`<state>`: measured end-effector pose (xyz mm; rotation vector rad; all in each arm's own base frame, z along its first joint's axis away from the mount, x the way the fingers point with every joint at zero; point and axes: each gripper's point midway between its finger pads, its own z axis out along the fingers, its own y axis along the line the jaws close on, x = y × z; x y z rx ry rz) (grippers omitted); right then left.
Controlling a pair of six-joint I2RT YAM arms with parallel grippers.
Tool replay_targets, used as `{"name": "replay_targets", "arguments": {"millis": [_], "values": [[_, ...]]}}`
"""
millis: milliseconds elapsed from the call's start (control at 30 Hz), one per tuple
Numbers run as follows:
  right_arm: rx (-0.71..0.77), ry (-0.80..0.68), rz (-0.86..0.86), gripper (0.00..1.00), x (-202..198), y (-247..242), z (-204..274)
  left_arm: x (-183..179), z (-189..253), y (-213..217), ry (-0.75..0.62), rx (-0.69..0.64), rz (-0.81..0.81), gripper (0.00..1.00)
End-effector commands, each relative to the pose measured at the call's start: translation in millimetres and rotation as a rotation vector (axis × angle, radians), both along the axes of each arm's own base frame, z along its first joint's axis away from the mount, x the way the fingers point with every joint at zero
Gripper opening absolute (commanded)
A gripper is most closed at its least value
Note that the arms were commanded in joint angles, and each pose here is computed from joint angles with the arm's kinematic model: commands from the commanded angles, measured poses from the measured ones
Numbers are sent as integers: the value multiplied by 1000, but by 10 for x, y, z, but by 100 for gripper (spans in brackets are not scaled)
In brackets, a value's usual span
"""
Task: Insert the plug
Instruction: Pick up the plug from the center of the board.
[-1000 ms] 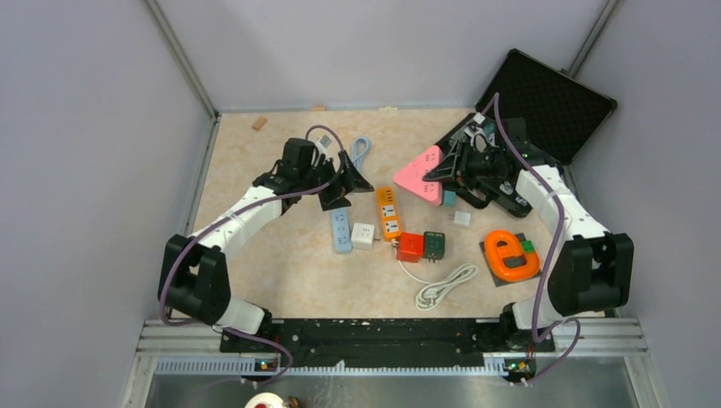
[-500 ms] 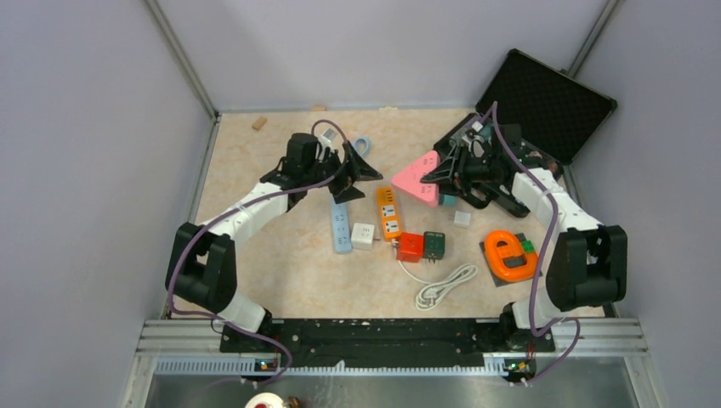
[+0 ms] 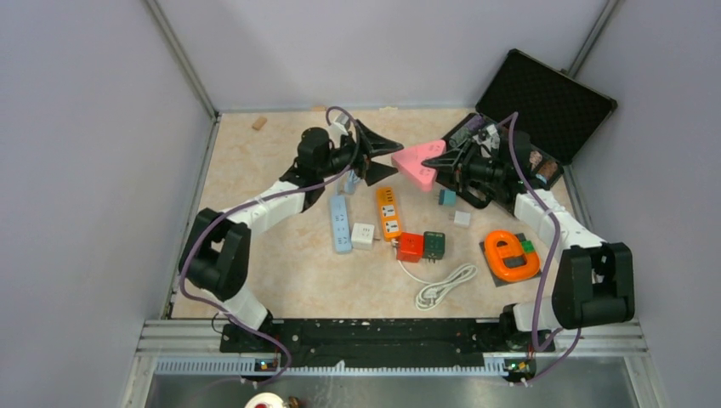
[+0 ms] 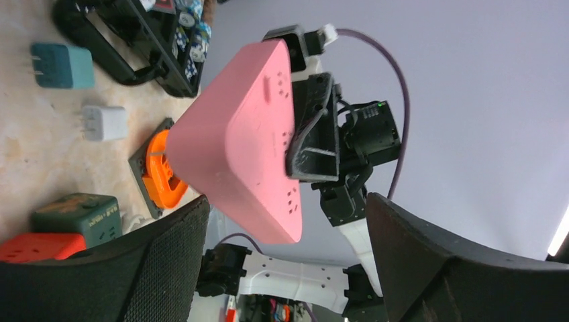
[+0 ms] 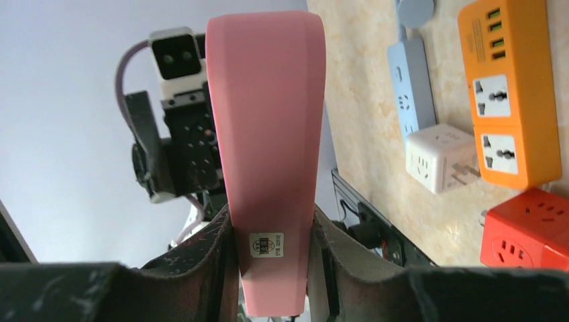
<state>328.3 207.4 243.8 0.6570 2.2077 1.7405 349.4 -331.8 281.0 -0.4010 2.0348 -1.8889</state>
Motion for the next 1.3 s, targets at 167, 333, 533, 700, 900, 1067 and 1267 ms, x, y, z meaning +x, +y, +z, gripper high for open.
{"name": "replay_targets", "arguments": {"millis": [167, 333, 533, 700, 900, 1067, 1267], "values": [[62, -127, -35, 0, 65, -30, 480, -138, 287, -517, -26, -97, -108, 69], [72, -132, -36, 0, 91, -26, 485, -107, 319, -570, -33, -98, -97, 33], [-5, -158, 16, 11, 24, -24, 393, -27, 337, -457, -89, -40, -61, 0], [-268, -221, 119, 58, -23, -131, 214, 82, 287, -179, -199, 207, -31, 0], [-402, -393, 201, 83, 62, -201, 443, 3, 201, 270, -401, 575, -92, 0], [-364, -579, 254, 84, 137, -120, 803, -327, 120, 426, -470, 678, -247, 0], [-308, -692, 347, 84, 86, -43, 912, -809, 222, 329, -514, 573, -426, 0]]}}
